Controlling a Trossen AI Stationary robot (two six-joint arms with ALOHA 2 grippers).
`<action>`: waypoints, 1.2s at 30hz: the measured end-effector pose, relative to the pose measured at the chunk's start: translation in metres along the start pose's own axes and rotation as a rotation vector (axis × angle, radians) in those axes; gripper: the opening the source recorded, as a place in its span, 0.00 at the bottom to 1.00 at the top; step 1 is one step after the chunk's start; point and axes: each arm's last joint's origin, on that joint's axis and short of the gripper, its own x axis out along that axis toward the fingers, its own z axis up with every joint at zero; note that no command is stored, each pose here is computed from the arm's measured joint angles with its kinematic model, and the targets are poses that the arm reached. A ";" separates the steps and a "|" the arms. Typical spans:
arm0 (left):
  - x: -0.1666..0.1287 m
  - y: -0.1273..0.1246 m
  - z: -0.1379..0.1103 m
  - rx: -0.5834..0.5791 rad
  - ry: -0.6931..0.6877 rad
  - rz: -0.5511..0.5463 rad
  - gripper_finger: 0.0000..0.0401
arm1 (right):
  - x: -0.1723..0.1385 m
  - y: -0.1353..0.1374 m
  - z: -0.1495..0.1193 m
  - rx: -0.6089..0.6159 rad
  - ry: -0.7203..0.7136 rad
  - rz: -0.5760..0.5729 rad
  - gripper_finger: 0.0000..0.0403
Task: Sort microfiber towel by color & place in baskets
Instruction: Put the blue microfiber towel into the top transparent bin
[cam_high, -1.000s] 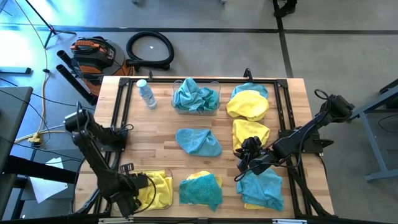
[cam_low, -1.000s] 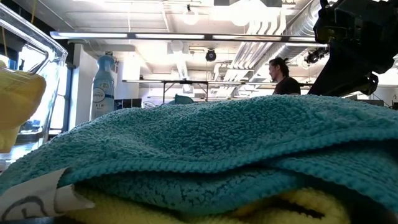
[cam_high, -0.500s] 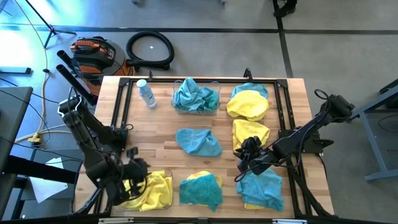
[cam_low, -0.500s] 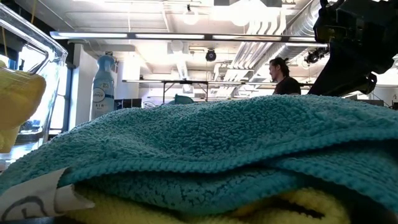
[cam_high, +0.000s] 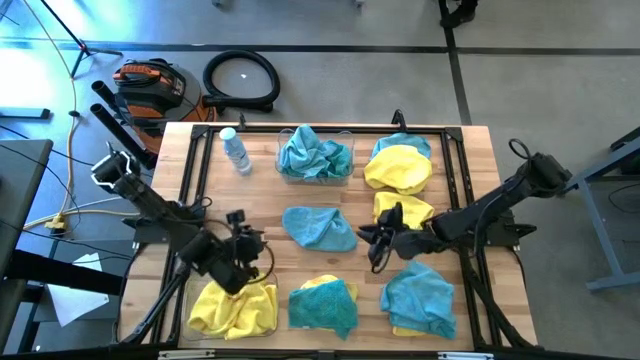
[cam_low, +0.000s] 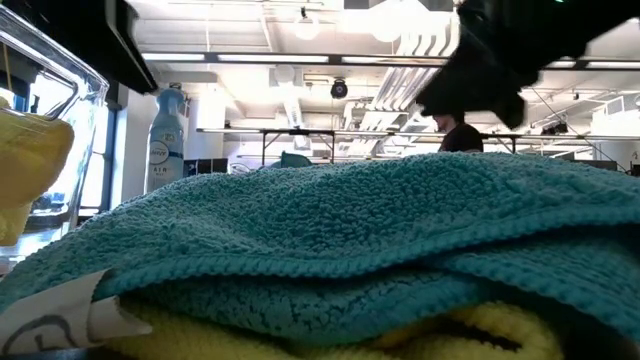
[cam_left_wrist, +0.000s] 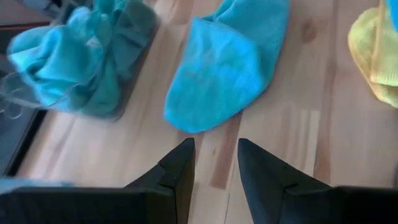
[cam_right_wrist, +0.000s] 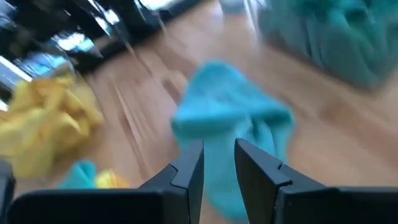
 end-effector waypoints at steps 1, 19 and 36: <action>0.005 0.001 -0.001 -0.006 -0.015 -0.019 0.28 | 0.002 0.001 0.005 -0.012 -0.024 0.020 0.22; 0.047 0.062 -0.053 -0.199 -0.356 -0.273 0.28 | 0.052 0.043 0.077 -0.332 -0.068 0.203 0.22; 0.043 0.065 -0.055 -0.246 -0.361 -0.345 0.28 | 0.157 0.034 0.077 -0.464 0.516 0.012 0.22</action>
